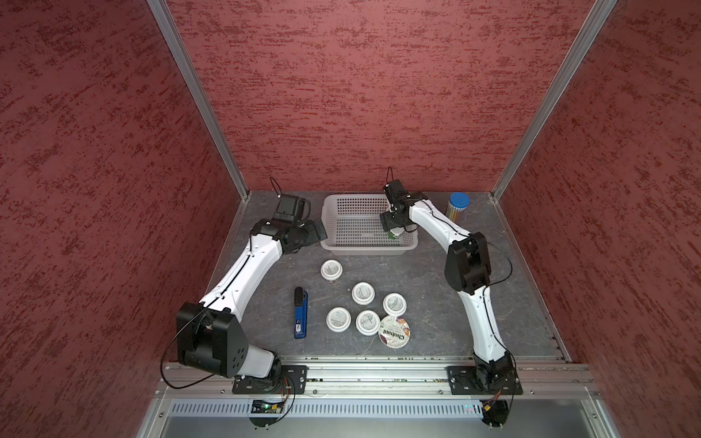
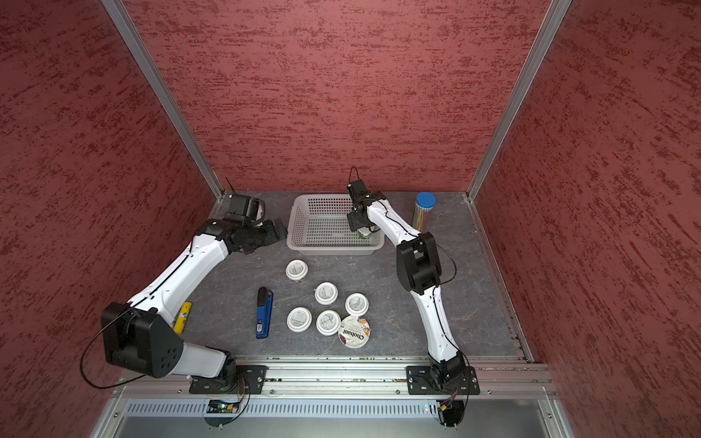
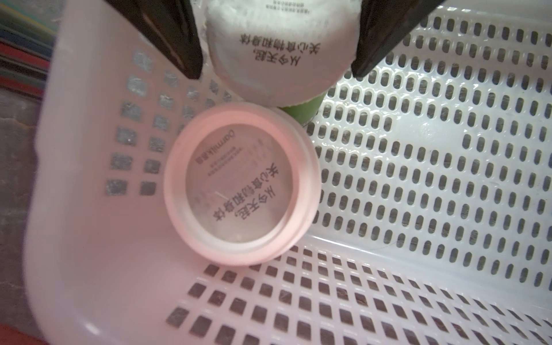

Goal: Put the yogurt in the basket
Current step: Place the yogurt in the basket, then pick up the yogurt from the center of the board.

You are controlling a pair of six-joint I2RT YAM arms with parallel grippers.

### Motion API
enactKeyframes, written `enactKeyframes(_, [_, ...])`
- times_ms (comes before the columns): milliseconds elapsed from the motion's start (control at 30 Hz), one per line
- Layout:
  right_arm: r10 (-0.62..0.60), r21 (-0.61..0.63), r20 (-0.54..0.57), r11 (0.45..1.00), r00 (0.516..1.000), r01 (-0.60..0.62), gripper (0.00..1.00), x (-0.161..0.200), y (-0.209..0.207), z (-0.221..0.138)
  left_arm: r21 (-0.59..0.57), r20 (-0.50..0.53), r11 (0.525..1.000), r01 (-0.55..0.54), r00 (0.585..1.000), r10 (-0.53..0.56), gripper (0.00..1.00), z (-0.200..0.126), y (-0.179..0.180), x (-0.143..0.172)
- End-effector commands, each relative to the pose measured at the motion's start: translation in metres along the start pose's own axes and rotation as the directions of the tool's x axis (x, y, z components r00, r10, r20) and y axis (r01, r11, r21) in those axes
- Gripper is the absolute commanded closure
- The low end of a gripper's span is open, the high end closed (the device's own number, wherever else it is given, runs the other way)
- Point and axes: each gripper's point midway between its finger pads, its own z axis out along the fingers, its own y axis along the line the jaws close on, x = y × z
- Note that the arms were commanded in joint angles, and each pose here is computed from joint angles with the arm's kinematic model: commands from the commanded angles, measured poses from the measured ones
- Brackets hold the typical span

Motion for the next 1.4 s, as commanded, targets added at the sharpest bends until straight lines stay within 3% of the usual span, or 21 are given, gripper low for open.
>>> enactKeyframes(0, [-0.006,0.023,0.042,1.000,0.999,0.005,0.17,-0.012,-0.007,-0.020,-0.003,0.003,1.000,-0.005,1.000,0.005,0.00,-0.003,0.003,0.000])
enactKeyframes(233, [-0.003,-0.007,0.062,1.000,0.998,0.003,0.12,-0.017,-0.003,-0.034,-0.011,0.004,1.000,-0.005,1.000,0.005,0.00,-0.002,0.004,0.000])
enactKeyframes(433, [0.006,-0.057,0.137,0.998,0.991,0.002,0.09,-0.032,0.004,-0.080,-0.009,0.018,1.000,-0.005,1.000,0.005,0.00,-0.008,0.004,-0.004])
enactKeyframes(567, [-0.011,-0.091,0.162,0.996,0.987,0.026,0.09,-0.024,0.018,-0.117,0.002,0.022,1.000,-0.015,1.000,0.015,0.00,-0.013,0.001,0.000])
enactKeyframes(833, [-0.109,-0.193,0.135,0.972,0.985,0.134,0.15,0.070,0.068,-0.171,0.022,0.015,0.995,-0.095,0.995,0.094,0.00,-0.020,-0.017,0.022])
enactKeyframes(1033, [-0.174,-0.246,0.042,0.953,0.984,0.179,0.17,0.158,0.097,-0.185,0.029,0.008,0.991,-0.128,0.992,0.128,0.00,-0.017,-0.025,0.036])
enactKeyframes(1367, [-0.197,-0.312,-0.056,0.935,0.979,0.170,0.13,0.234,0.120,-0.182,0.030,-0.047,0.990,-0.138,0.989,0.139,0.00,-0.005,-0.025,0.052])
